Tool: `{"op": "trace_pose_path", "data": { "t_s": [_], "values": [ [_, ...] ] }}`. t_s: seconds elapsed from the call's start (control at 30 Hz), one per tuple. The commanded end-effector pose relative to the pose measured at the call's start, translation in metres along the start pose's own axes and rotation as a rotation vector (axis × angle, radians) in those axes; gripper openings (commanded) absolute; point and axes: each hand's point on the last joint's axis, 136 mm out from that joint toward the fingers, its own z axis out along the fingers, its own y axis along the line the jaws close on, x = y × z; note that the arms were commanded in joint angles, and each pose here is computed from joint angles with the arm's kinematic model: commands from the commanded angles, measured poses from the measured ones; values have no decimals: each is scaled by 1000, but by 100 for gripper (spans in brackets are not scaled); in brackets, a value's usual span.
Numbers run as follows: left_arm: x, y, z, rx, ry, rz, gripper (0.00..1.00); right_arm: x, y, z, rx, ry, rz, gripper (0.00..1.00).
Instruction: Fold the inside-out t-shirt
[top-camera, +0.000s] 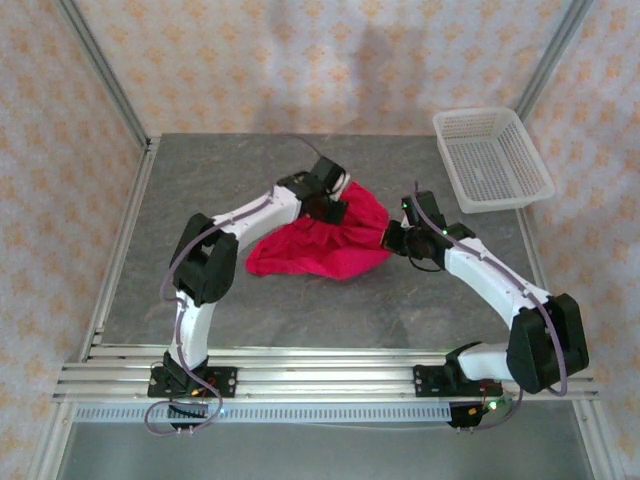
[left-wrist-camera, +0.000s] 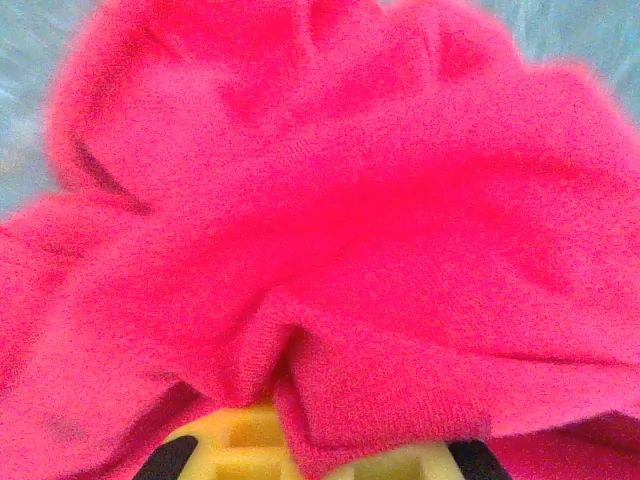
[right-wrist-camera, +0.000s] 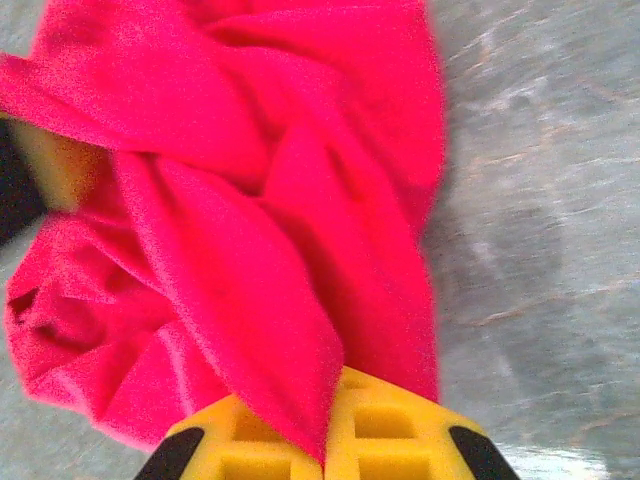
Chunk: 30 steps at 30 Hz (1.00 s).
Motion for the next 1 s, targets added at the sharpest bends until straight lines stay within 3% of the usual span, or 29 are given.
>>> {"op": "trace_pose_path", "data": {
  "t_s": [0.0,0.13,0.23,0.4,0.57,0.67,0.7,0.97],
  "values": [
    [-64,31,-98,12,-146,-159,0,-5,-49,3,198,-28,66,0],
    [-100,57,-173,109,-264,-332,0,0,-89,12,364,-7,158,0],
    [-97,78,-187,139,-273,-417,0,5,-102,15,438,15,175,0],
    [-73,86,-163,203,-231,-495,0,1,-105,8,487,20,183,0],
    [-38,67,-125,322,-172,-568,0,5,-86,-4,407,59,145,1],
    [-19,55,-110,344,-120,-561,0,9,-62,-21,356,49,80,31],
    [-15,52,-107,350,-112,-560,0,11,-54,-25,341,42,59,36],
    [-5,34,-107,363,-80,-523,0,19,43,-19,149,43,-99,36]
  ]
}}
